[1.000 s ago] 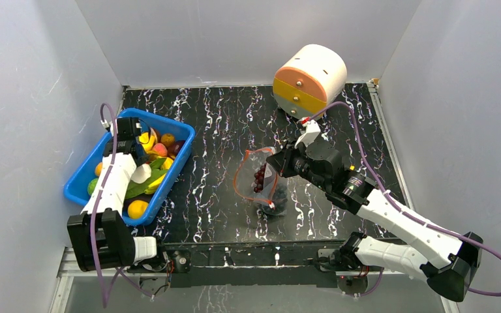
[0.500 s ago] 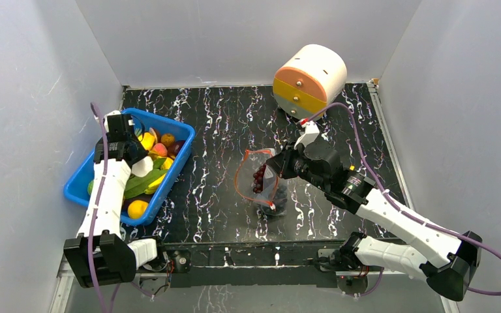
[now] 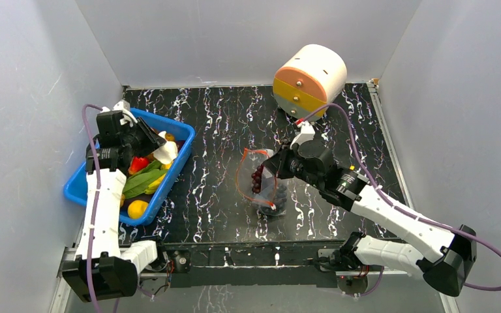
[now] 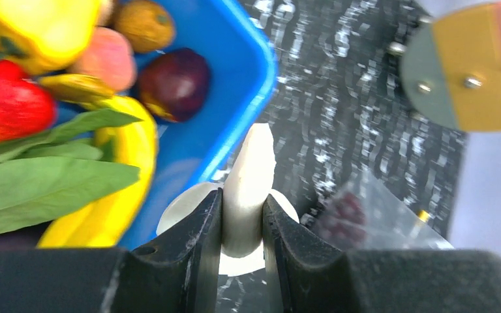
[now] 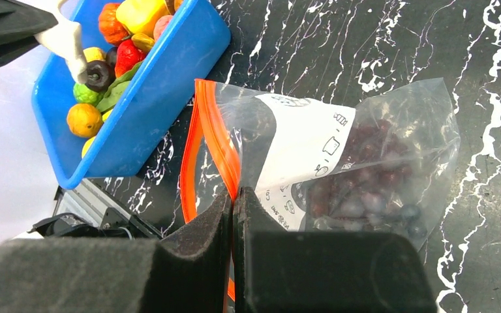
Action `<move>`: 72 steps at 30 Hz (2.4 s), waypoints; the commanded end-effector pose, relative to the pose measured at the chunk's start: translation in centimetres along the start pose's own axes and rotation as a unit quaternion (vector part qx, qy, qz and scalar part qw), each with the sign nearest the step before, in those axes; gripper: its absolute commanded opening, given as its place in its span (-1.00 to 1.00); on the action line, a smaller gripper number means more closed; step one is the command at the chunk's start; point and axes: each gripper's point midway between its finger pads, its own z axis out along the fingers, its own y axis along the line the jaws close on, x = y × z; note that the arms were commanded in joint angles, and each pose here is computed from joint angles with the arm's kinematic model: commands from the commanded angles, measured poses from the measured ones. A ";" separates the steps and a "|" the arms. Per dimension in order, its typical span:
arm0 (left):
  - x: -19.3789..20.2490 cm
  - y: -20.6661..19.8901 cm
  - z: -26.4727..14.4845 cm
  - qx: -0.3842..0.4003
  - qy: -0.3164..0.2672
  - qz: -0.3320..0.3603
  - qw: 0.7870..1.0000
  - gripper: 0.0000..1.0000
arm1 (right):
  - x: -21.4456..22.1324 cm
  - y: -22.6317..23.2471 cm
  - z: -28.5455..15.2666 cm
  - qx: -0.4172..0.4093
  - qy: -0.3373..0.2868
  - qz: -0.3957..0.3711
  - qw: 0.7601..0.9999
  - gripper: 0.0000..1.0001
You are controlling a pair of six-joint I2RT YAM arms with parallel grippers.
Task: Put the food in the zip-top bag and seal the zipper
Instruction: Pick up the fake vegetable from the bin, then place the fake vegetable in the zipper food storage bag.
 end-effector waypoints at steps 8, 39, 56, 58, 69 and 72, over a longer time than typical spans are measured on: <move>3.3 -9.0 -4.8 0.277 0.064 -0.068 0.956 -0.60 | -2.7 3.0 1.1 -0.048 -0.042 0.048 0.997 -1.00; 11.3 -16.8 -6.5 0.413 0.132 -0.100 0.896 -0.67 | -3.9 6.5 3.3 -0.096 -0.029 0.089 0.991 -1.00; 17.9 -17.4 -2.1 0.351 0.191 -0.036 0.916 -0.57 | -4.3 6.8 3.2 -0.099 -0.032 0.088 0.991 -1.00; 18.2 -17.1 -1.8 0.336 0.190 -0.022 0.922 -0.46 | -4.1 6.7 3.3 -0.097 -0.030 0.088 0.991 -1.00; 18.7 -17.0 -1.9 0.323 0.192 0.003 0.927 0.36 | -3.8 6.4 3.2 -0.097 -0.028 0.090 0.991 -1.00; 18.4 -17.1 -2.3 0.327 0.187 0.007 0.926 0.40 | -3.7 6.3 3.1 -0.096 -0.026 0.089 0.991 -1.00</move>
